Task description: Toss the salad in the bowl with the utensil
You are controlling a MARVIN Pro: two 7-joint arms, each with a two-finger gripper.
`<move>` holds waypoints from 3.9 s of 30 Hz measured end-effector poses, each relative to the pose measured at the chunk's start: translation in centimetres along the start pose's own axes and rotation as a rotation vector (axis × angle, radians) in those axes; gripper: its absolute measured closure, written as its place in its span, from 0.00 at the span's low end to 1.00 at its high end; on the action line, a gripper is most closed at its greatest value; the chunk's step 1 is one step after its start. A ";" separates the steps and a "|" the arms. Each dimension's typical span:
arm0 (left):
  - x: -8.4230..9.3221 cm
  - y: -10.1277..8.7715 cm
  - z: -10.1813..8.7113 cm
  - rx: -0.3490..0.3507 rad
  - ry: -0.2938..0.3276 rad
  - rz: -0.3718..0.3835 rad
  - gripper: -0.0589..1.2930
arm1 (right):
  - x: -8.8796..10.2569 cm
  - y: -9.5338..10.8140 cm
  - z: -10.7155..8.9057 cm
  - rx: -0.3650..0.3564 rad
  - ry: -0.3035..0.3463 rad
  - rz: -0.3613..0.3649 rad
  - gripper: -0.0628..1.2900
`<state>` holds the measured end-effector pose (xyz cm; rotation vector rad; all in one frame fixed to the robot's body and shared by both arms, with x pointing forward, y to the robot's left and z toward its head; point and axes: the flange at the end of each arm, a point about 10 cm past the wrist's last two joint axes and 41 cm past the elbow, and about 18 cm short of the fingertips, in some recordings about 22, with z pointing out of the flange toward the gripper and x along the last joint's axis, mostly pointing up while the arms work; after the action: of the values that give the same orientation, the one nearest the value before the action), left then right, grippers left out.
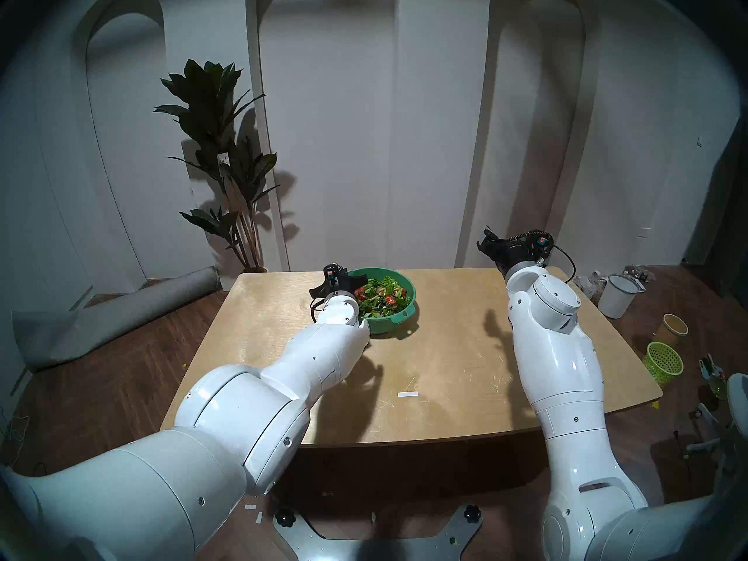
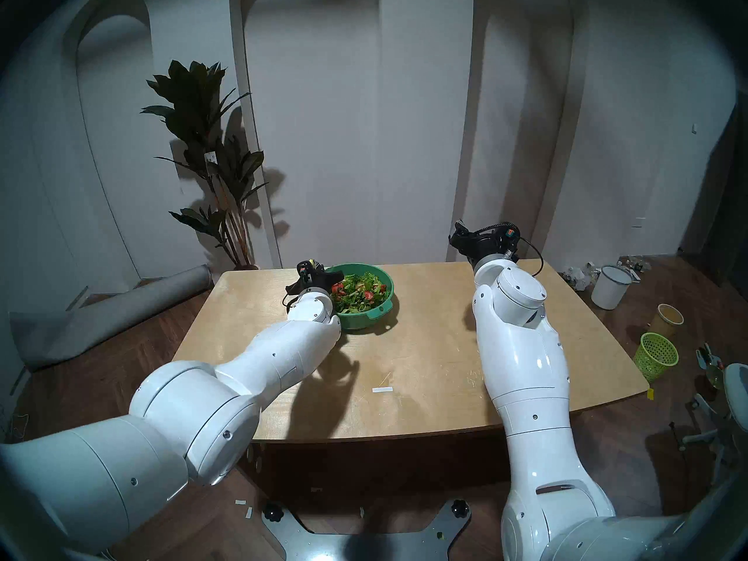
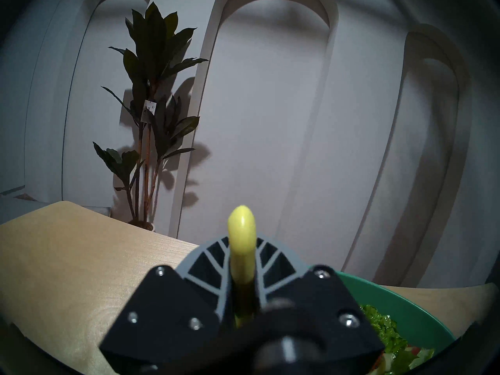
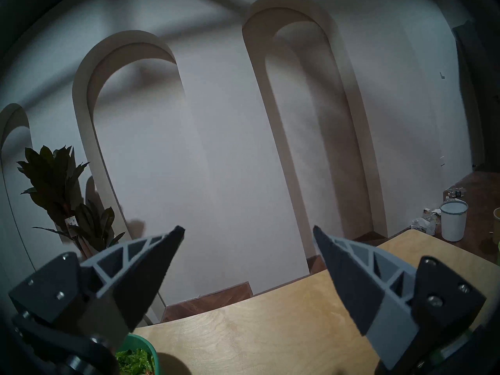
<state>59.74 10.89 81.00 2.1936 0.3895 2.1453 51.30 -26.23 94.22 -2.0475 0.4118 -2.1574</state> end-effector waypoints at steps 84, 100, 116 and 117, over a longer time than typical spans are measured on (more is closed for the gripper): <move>13.5 -8.5 4.8 -0.073 0.404 0.235 0.06 | 2.2 -2.7 3.1 0.088 0.017 -0.101 0.03; 14.2 -14.1 4.4 -0.063 0.430 0.387 0.06 | 3.2 -1.4 4.5 0.072 -0.031 -0.168 0.03; 14.8 -15.4 3.3 -0.141 0.474 0.477 0.06 | 3.1 -1.6 5.6 0.079 -0.092 -0.218 0.03; 14.9 -15.4 3.2 -0.148 0.478 0.482 0.06 | 3.1 -1.6 5.6 0.079 -0.096 -0.221 0.03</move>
<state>60.80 29.40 92.23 1.8116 -0.3186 2.8354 56.83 -26.17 97.85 -2.2334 0.0902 -2.1409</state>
